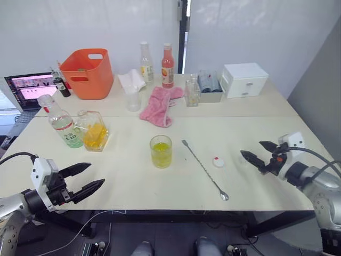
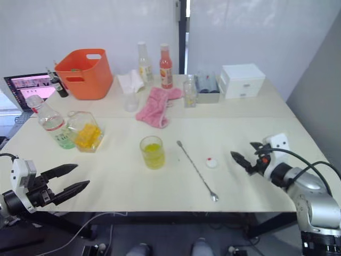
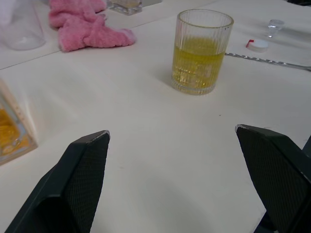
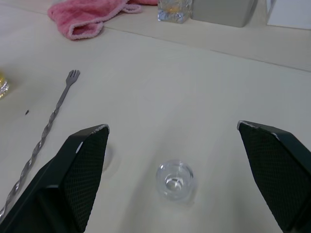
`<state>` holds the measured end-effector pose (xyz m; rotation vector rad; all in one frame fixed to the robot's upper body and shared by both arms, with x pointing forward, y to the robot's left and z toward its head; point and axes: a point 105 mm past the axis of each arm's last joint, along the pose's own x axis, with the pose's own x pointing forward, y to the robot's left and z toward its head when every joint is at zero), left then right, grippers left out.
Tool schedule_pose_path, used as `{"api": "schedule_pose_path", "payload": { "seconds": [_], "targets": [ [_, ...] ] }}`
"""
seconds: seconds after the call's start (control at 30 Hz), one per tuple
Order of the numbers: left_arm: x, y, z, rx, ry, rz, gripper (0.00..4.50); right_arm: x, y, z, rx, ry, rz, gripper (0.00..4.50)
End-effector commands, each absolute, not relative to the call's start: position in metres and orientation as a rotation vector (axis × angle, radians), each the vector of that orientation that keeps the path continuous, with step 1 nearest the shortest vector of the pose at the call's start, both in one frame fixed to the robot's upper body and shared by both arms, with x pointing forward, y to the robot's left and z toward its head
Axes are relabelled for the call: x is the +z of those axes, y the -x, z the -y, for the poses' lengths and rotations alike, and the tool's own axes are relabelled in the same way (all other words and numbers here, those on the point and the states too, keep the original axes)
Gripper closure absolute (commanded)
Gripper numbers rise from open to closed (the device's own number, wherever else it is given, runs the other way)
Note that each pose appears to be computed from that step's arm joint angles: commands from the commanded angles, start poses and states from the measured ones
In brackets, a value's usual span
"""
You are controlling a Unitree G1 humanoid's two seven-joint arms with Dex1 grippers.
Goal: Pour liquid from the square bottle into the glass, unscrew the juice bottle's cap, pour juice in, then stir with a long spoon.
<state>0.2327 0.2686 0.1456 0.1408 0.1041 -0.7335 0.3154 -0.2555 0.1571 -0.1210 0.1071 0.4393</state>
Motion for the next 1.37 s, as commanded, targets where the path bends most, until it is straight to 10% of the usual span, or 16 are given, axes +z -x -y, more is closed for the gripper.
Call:
{"api": "schedule_pose_path", "payload": {
  "seconds": [0.03,1.37],
  "targets": [
    [0.155,-0.234,-0.272,-0.712,-0.175,-0.074,0.13,0.172,-0.314,0.268,0.404,0.151,-0.059,0.02],
    [0.133,-0.254,-0.331,-0.514,-0.211,-0.108,0.13,0.155,-0.251,0.331,0.349,0.203,-0.067,0.02]
  ]
}}
